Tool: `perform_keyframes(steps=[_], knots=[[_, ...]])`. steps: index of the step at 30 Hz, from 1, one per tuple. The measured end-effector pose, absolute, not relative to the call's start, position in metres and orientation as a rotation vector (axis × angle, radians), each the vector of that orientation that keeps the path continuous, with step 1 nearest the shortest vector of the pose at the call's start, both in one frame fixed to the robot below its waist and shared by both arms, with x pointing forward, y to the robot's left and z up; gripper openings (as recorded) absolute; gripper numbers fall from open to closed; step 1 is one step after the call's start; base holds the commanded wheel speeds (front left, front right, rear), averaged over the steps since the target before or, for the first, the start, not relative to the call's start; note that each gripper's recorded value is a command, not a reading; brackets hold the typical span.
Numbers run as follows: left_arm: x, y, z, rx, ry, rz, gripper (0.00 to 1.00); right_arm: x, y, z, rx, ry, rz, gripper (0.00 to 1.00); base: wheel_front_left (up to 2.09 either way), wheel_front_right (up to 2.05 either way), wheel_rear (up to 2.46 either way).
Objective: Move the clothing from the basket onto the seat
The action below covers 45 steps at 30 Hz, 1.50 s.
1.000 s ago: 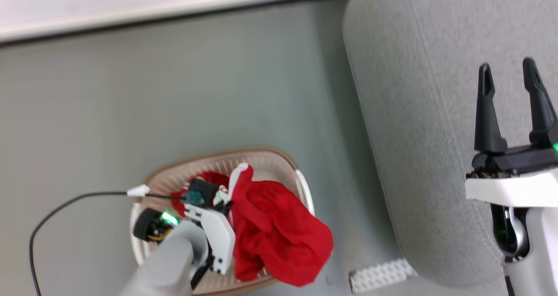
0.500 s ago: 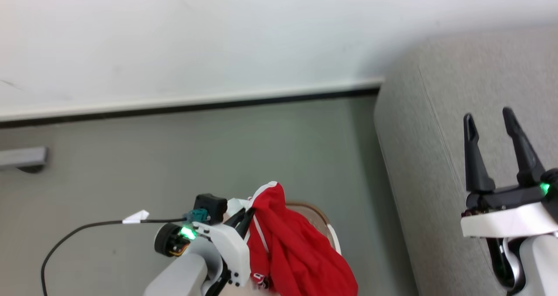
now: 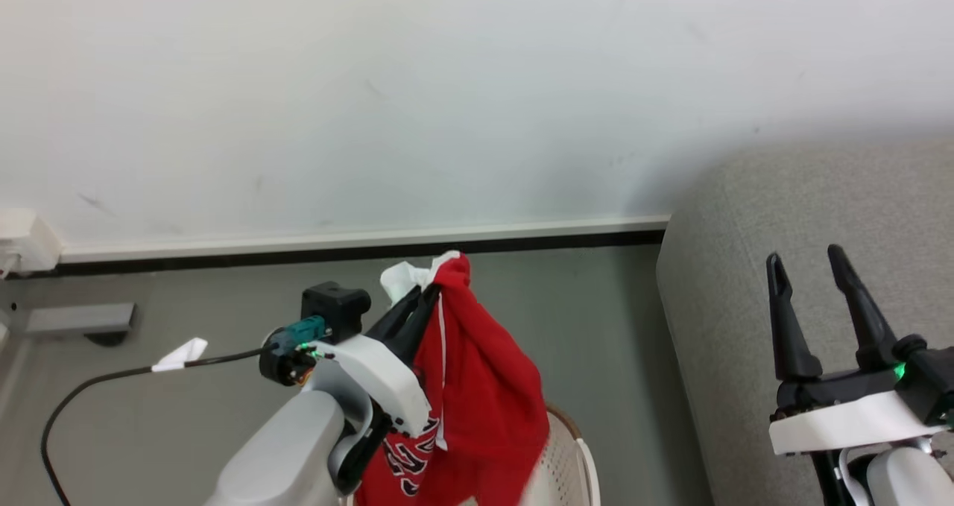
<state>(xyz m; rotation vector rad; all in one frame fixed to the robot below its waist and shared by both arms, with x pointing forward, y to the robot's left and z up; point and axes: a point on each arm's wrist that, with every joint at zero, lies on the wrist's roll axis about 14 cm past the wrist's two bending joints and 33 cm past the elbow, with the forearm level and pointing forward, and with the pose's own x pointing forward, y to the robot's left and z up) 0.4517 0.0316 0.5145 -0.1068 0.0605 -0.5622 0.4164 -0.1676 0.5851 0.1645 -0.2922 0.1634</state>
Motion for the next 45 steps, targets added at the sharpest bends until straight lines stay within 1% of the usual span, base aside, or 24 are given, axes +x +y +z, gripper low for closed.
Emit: perform_keyframes(steps=[7, 17, 27, 35, 42, 43, 44, 45], knots=[[0.445, 0.025, 0.572, -0.111, -0.099, -0.585, 0.0, 0.401, -0.167, 0.586, 0.178, -0.295, 0.162, 1.0, 0.0, 0.0, 0.0], [0.435, 0.02, 0.652, -0.083, -0.282, -0.617, 0.0, 0.394, -0.158, 0.583, 0.183, -0.283, 0.188, 1.0, 0.0, 0.0, 0.0], [0.429, 0.016, 0.67, -0.086, -0.316, -0.628, 0.0, 0.393, -0.146, 0.572, 0.195, -0.249, 0.228, 1.0, 0.0, 0.0, 0.0], [0.429, 0.016, 0.671, -0.077, -0.315, -0.628, 0.0, 0.387, -0.119, 0.567, 0.215, -0.22, 0.322, 1.0, 0.0, 0.0, 0.0], [0.432, 0.017, 0.671, -0.07, -0.31, -0.621, 0.0, 0.379, -0.071, 0.565, 0.234, -0.187, 0.491, 1.0, 0.0, 0.0, 0.0], [0.432, 0.017, 0.671, -0.07, -0.31, -0.621, 0.0, 0.379, -0.071, 0.565, 0.234, -0.187, 0.491, 1.0, 0.0, 0.0, 0.0], [0.432, 0.017, 0.668, -0.07, -0.302, -0.621, 0.0, 0.374, -0.052, 0.564, 0.247, -0.172, 0.553, 1.0, 0.0, 0.0, 0.0], [0.432, 0.016, 0.667, -0.072, -0.299, -0.621, 0.0, 0.372, -0.044, 0.563, 0.251, -0.165, 0.579, 1.0, 0.0, 0.0, 0.0]])
